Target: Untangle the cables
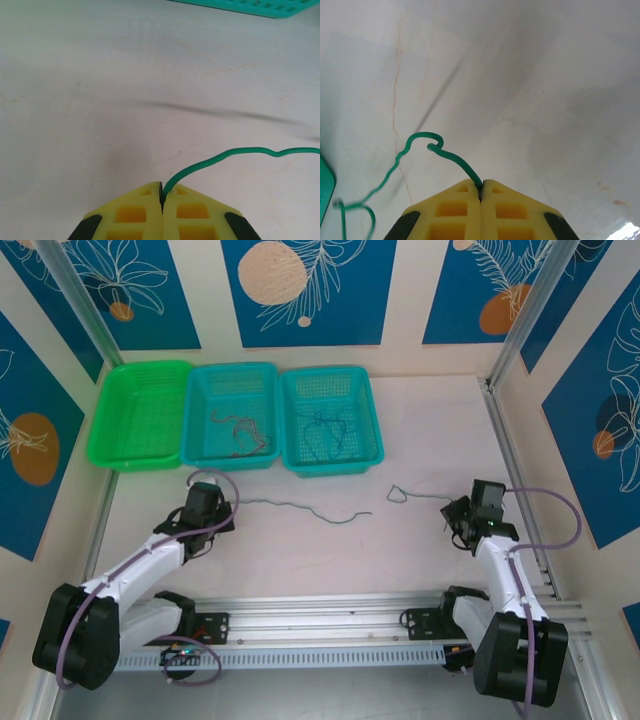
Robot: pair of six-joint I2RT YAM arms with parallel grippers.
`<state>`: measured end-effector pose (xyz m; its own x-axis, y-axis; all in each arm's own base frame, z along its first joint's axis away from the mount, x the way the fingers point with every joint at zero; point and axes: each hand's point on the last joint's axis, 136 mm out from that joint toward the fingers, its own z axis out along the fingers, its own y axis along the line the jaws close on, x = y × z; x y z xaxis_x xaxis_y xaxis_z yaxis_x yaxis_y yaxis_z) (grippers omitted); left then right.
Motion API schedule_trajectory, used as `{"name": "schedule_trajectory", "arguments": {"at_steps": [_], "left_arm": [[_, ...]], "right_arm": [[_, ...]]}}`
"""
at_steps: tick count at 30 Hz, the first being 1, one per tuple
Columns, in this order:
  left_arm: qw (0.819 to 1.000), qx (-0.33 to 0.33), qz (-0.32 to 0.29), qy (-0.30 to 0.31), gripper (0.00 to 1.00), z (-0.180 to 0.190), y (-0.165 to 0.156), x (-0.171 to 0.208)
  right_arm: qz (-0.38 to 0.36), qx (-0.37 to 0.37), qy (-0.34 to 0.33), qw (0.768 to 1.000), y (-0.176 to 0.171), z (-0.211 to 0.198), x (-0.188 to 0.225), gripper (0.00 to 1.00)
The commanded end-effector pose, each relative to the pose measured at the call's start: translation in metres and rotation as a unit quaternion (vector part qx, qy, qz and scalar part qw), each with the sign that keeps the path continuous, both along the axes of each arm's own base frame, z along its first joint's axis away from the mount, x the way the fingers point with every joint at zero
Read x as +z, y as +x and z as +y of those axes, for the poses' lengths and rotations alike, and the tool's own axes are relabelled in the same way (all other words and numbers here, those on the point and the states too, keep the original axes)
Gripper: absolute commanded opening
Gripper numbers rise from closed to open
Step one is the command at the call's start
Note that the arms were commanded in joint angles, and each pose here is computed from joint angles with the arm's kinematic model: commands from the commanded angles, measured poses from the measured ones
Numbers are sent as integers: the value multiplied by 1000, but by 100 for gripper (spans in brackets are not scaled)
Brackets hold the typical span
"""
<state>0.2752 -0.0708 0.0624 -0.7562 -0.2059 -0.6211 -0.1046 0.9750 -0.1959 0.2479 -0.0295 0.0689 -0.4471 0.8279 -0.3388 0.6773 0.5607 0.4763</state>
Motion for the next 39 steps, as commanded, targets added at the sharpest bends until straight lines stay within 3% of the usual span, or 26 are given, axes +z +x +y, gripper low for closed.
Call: {"name": "schedule_trajectory", "arguments": {"at_steps": [1,4,8,13,19,25,34,39], "left_arm": [[992,-93,-41,-76,0,-39,4,20],[964,-190,-100,-158,0,-80,3,64],[935,-260,-160,-179,0,-100,-5,123],[927,-248,-234,-159,0,-90,-4,188],[941,-118,-298,-107,0,-45,20,259],[946,71,-315,-32,0,28,60,308],[921,246,-297,-60,0,131,131,328],[882,378,-262,-106,0,210,144,307]], "right_arm": [[-20,87,19,996,6,38,7,0],[-14,149,-31,988,7,59,14,0],[-11,178,-53,983,5,72,21,0],[-11,173,-59,983,6,70,24,0],[-4,176,-59,983,2,70,21,0],[-1,182,-40,983,0,76,17,0],[-6,179,-30,983,1,80,21,0],[-11,180,-32,983,5,80,25,0]]}}
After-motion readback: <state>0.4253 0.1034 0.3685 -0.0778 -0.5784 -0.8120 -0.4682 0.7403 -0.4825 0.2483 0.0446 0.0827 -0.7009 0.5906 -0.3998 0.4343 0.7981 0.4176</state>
